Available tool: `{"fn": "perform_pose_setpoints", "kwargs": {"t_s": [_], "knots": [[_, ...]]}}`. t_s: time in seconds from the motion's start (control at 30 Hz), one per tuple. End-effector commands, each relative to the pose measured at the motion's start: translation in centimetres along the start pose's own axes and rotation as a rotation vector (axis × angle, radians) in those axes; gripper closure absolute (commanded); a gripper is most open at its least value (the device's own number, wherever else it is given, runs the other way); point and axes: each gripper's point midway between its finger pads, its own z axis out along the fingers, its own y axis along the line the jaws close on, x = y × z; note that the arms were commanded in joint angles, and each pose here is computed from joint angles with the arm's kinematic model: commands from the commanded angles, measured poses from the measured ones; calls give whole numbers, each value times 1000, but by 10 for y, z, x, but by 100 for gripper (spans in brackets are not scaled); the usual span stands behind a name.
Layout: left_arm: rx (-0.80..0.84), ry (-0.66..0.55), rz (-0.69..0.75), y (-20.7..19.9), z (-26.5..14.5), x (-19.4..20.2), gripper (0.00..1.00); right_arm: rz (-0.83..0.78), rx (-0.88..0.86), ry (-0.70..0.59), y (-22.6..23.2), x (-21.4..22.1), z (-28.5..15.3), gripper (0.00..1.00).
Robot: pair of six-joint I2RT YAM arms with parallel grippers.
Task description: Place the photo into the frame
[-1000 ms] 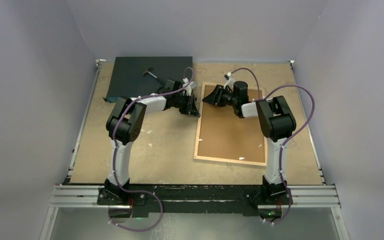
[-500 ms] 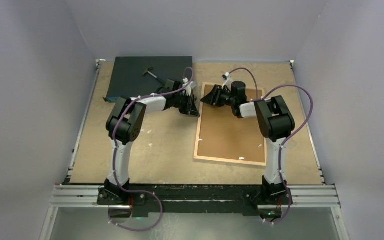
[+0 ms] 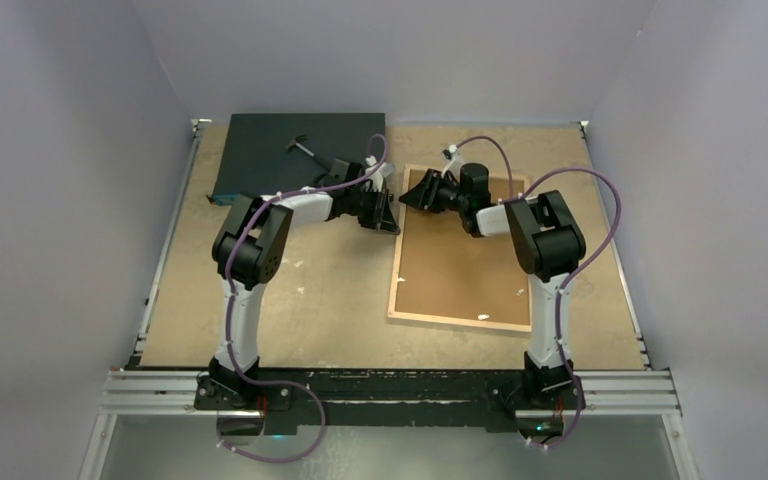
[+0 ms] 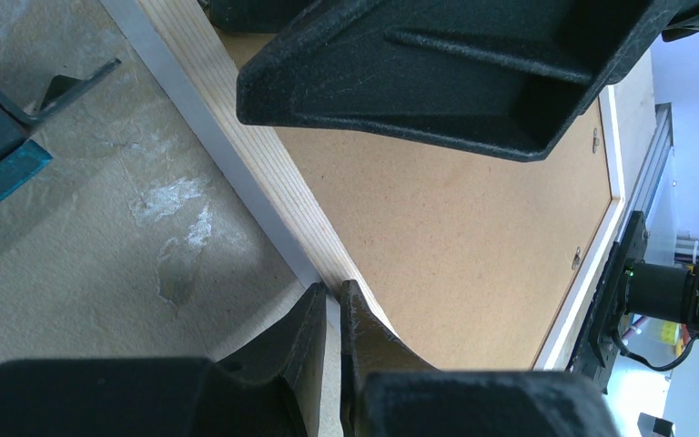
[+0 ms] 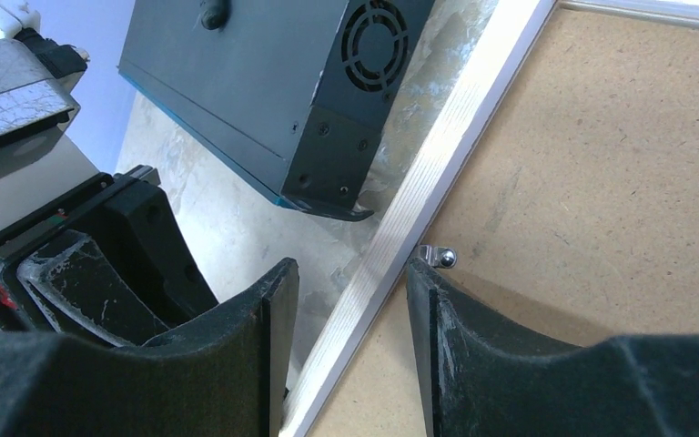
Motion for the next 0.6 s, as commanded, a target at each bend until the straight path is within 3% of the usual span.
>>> {"fn": "perform_pose_setpoints", "kwargs": {"t_s": [0.0, 0.57], "knots": [[-18, -6, 17, 1, 1, 2, 94, 18, 30, 4, -7, 6, 7, 50], [-10, -2, 11, 1, 1, 3, 94, 19, 10, 2, 1, 11, 15, 50]]}}
